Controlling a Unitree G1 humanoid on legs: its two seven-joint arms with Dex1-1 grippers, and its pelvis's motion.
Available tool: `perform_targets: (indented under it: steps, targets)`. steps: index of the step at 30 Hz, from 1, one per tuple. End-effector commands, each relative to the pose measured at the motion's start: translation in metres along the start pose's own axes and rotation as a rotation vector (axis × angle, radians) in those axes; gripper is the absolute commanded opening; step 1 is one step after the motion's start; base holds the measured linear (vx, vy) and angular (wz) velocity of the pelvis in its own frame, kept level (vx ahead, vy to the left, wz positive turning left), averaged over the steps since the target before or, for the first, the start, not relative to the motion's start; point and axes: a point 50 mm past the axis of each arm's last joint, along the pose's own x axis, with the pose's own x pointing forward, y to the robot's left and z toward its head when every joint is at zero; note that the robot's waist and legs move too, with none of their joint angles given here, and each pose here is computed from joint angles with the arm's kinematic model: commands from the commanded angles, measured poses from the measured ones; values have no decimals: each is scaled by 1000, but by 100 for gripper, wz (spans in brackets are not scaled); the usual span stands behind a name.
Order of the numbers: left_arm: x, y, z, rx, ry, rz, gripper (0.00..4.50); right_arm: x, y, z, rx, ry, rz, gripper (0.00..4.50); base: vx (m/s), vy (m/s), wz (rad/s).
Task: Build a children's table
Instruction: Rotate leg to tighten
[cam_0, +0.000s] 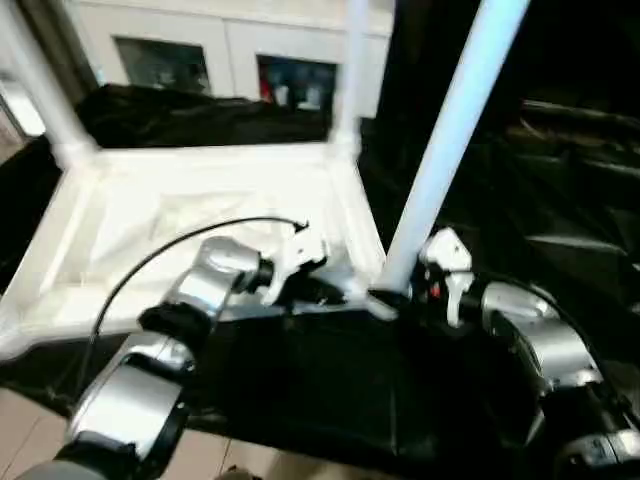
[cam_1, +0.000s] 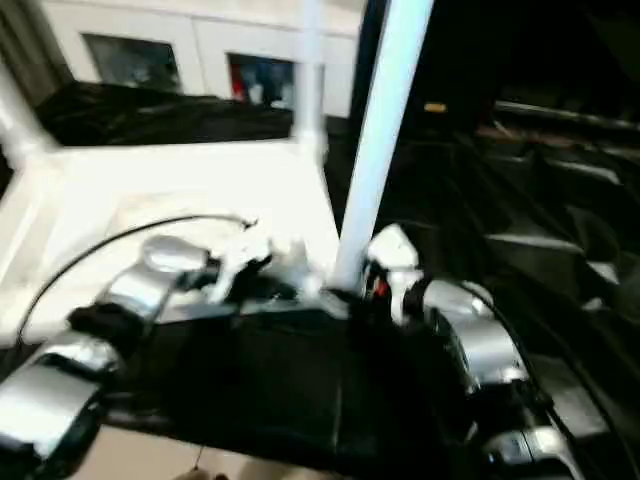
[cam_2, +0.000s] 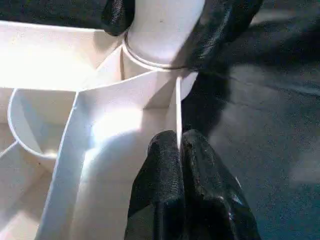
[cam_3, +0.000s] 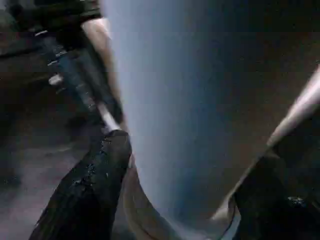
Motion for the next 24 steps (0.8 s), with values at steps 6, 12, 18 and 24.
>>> perform_targets:
  steps: [6, 12, 18, 24]
  targets:
    - [5, -14, -16, -24, 69, -138, 0, -5, 11, 2, -4, 41, 183, 311, 0, 0, 0]
    - [2, -14, -12, -10, 45, -106, 0, -5, 13, 1, 14, 43, 200, 261, 0, 0, 0]
    - [5, -11, -6, -10, 12, -68, 0, 5, 13, -5, 56, 28, 131, 224, 0, 0, 0]
    - [18, 5, 2, -62, -3, 149, 0, 25, 2, -27, 129, 52, -227, 204, 0, 0, 0]
